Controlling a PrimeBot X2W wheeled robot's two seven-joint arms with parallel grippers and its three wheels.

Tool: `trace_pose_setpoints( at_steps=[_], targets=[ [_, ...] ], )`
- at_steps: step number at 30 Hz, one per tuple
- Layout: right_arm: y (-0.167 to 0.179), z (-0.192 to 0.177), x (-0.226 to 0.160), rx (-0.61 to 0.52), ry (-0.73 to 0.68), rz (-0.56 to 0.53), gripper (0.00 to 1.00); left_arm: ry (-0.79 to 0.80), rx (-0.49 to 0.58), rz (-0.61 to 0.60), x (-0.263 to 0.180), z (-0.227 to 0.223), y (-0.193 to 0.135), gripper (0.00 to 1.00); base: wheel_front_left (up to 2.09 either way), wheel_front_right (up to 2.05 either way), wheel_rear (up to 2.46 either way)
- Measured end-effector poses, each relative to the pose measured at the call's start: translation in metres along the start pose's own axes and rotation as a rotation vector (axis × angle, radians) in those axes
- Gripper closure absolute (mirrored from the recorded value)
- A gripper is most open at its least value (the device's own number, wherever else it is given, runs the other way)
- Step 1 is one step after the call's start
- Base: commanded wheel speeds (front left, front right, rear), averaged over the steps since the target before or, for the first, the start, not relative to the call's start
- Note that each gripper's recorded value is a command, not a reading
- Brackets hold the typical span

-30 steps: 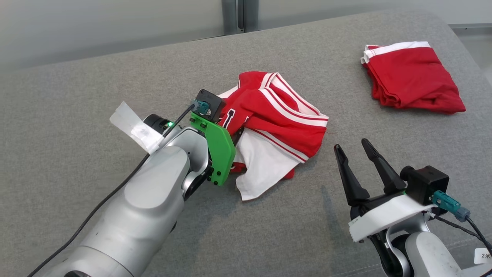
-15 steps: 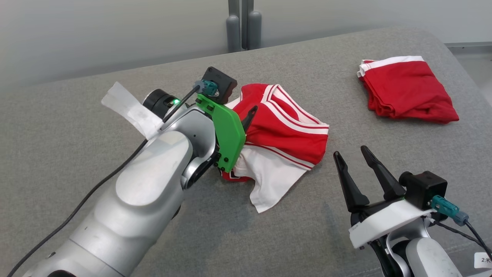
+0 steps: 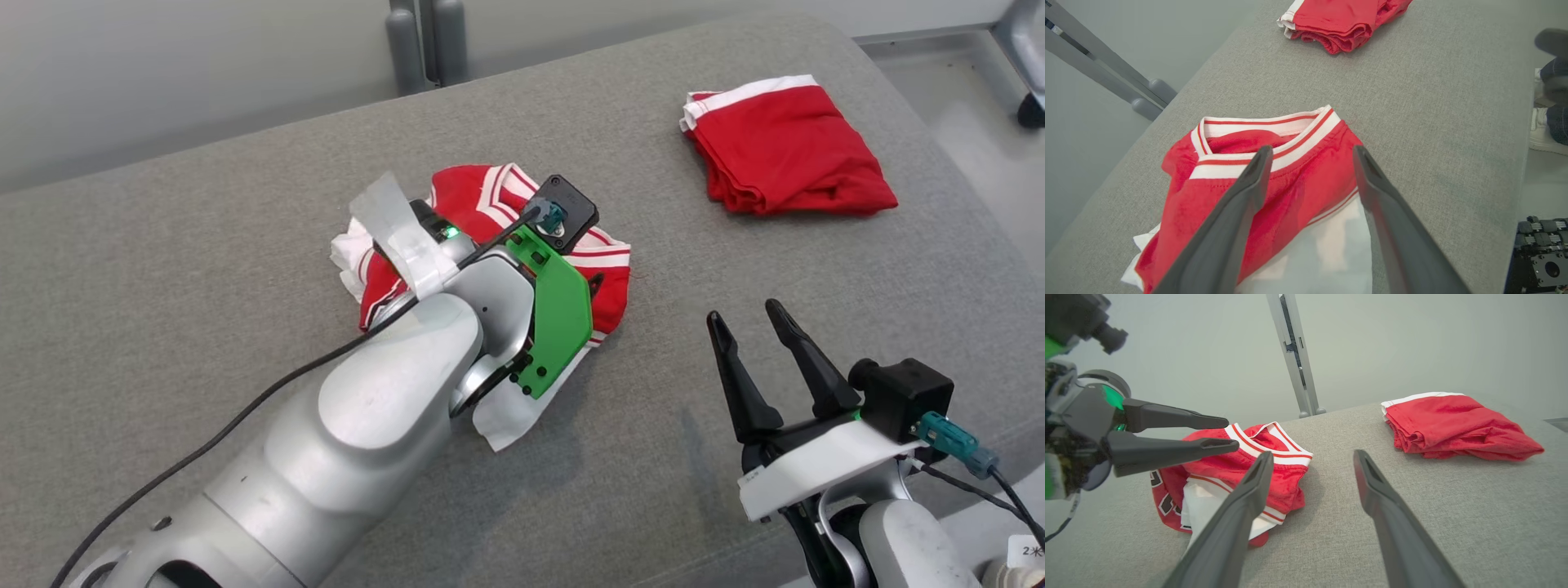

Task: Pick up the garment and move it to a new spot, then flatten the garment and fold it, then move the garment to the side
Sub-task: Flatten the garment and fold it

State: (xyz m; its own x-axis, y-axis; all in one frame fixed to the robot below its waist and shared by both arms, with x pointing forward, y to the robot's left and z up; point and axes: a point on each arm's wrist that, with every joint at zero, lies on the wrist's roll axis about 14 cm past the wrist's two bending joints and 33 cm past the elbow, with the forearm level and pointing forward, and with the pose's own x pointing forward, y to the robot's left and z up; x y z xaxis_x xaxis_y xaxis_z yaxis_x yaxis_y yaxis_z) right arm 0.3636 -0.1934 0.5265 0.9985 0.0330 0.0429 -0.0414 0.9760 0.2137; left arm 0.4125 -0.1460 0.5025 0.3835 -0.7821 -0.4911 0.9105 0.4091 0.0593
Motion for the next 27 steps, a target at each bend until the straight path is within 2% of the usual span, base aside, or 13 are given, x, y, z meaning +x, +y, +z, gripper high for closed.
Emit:
trace_pose_setpoints(
  at_steps=[8,14,22,23,25,26,27],
  targets=[
    [-0.026,-0.007,-0.010,0.005,0.004,-0.097,0.00,0.059,0.040,-0.078,0.036,-0.002,-0.015,0.00,0.00,0.00,0.00],
    [-0.040,-0.014,-0.017,0.007,0.016,-0.155,0.00,0.131,0.063,-0.070,0.057,-0.014,-0.012,0.00,0.00,0.00,0.00],
    [-0.055,-0.024,-0.021,0.002,0.039,-0.211,0.00,0.253,0.040,-0.118,0.079,-0.040,-0.020,0.00,0.00,0.00,0.00],
    [-0.055,-0.026,-0.022,0.003,0.043,-0.215,0.00,0.262,0.035,-0.118,0.081,-0.042,-0.020,0.13,0.00,0.00,0.00],
    [-0.056,-0.028,-0.021,0.003,0.046,-0.219,0.00,0.266,0.033,-0.123,0.083,-0.043,-0.020,0.86,0.00,0.00,0.00],
    [-0.058,-0.029,-0.020,0.004,0.046,-0.222,0.00,0.267,0.032,-0.129,0.085,-0.044,-0.022,1.00,0.00,0.00,0.00],
    [-0.058,-0.029,-0.020,0.004,0.046,-0.222,0.00,0.269,0.029,-0.131,0.085,-0.045,-0.022,1.00,0.00,0.00,0.00]
  ],
)
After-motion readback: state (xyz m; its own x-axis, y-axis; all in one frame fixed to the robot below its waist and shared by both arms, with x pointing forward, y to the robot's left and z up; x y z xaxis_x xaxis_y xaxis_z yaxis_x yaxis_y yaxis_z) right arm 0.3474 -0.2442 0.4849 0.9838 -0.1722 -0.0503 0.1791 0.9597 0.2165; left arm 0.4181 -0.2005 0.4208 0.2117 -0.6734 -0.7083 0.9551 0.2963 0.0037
